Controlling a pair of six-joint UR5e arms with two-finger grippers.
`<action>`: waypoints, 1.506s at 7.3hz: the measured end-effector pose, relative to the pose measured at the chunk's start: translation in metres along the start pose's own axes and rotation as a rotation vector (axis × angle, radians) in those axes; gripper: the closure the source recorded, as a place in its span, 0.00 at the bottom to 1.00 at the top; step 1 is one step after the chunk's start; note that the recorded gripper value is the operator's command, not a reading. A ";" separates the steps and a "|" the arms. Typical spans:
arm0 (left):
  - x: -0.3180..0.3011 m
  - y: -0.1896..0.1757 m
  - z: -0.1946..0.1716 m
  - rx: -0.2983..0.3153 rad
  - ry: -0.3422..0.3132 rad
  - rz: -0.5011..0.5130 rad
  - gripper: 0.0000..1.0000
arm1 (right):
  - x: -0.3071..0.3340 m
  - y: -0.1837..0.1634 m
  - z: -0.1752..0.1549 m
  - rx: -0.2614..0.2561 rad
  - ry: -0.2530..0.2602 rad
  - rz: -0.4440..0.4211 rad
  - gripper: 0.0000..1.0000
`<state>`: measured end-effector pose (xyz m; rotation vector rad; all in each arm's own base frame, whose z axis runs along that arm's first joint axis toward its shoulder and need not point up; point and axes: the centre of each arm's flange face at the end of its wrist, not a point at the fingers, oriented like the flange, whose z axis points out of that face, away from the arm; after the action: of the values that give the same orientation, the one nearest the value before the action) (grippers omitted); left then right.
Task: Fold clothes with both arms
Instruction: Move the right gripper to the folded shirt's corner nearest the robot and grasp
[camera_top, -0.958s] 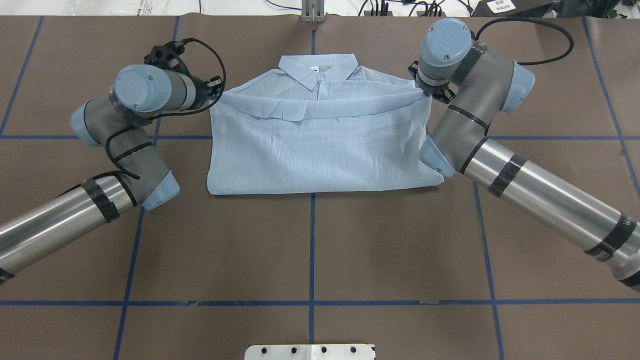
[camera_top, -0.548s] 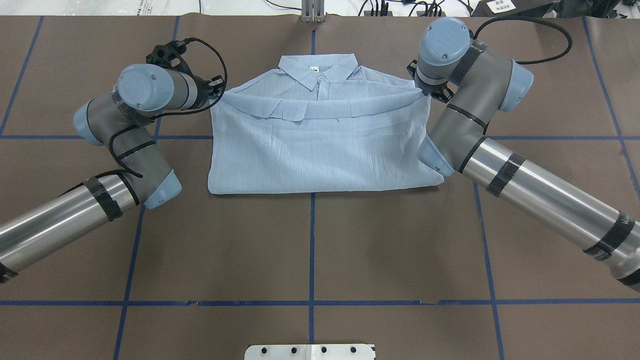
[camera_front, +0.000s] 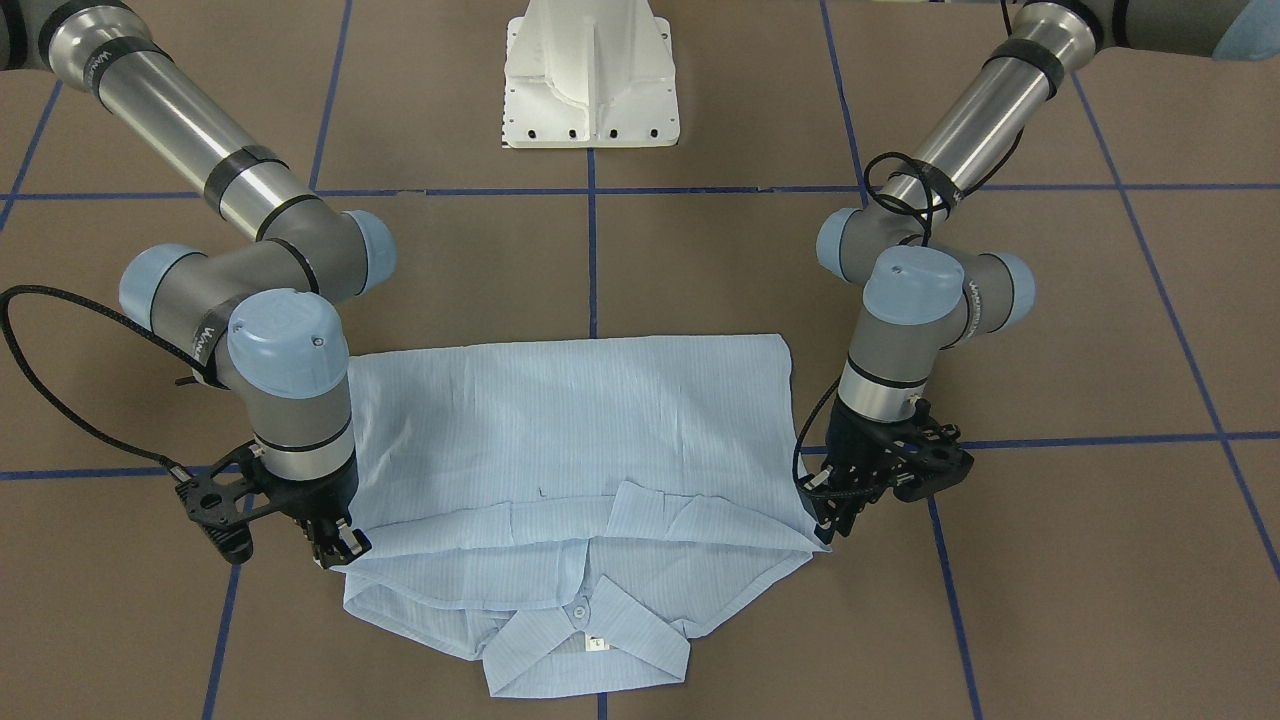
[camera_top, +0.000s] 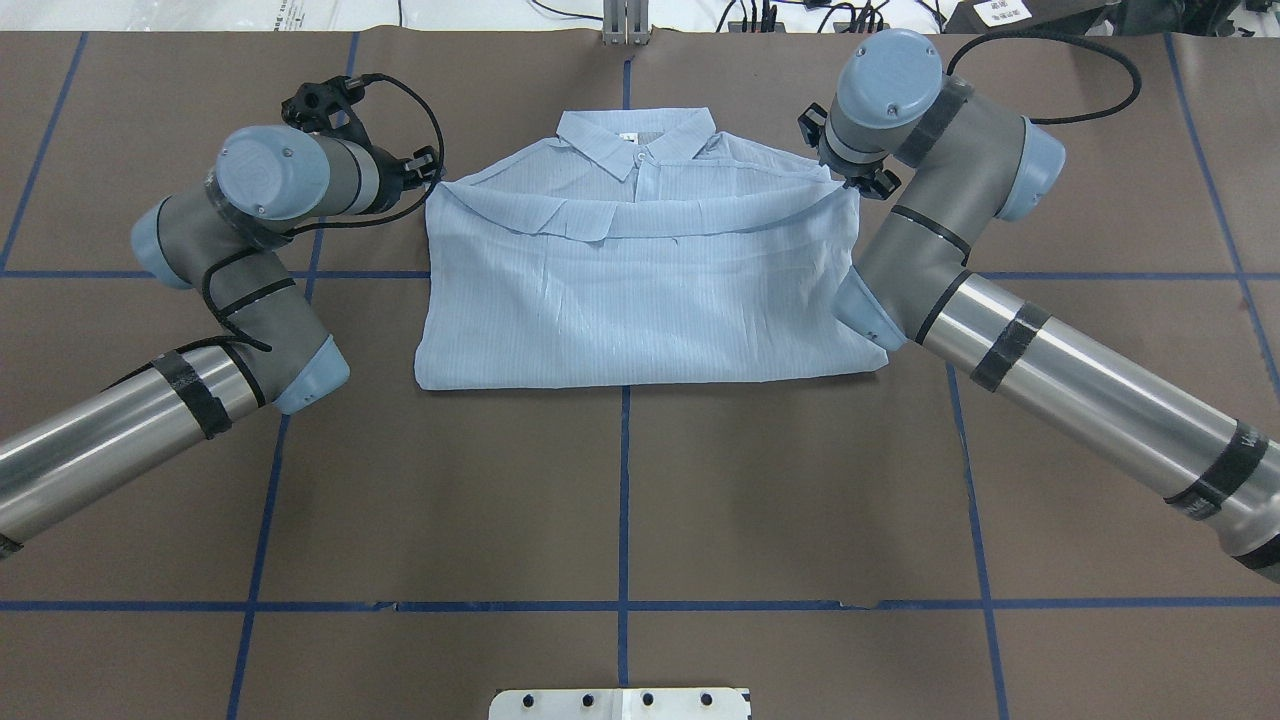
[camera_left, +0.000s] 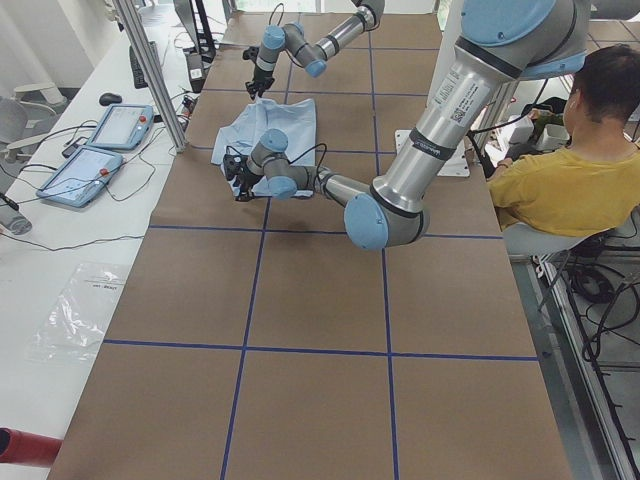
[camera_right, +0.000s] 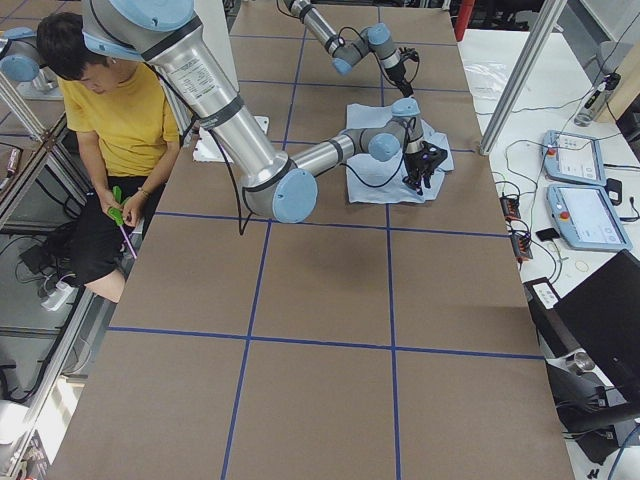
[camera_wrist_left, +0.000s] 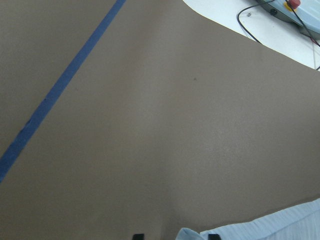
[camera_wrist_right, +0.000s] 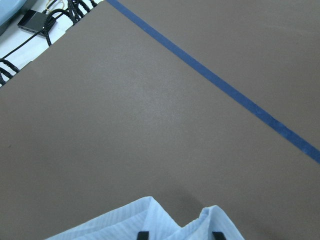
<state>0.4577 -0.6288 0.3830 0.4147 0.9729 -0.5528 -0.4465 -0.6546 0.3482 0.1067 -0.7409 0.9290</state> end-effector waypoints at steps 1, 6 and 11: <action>-0.001 -0.001 -0.002 0.001 0.007 0.004 0.32 | 0.013 0.008 -0.006 -0.013 -0.018 -0.008 0.00; 0.001 -0.001 -0.007 0.000 0.020 0.004 0.32 | 0.137 0.074 -0.046 -0.124 -0.044 0.002 0.01; 0.004 -0.002 -0.009 0.001 0.023 0.002 0.32 | 0.173 0.112 -0.039 -0.167 0.005 0.044 1.00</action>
<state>0.4521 -0.6256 0.3749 0.4239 0.9944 -0.5475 -0.4460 -0.4520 0.4017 -0.0591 -0.8156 0.9051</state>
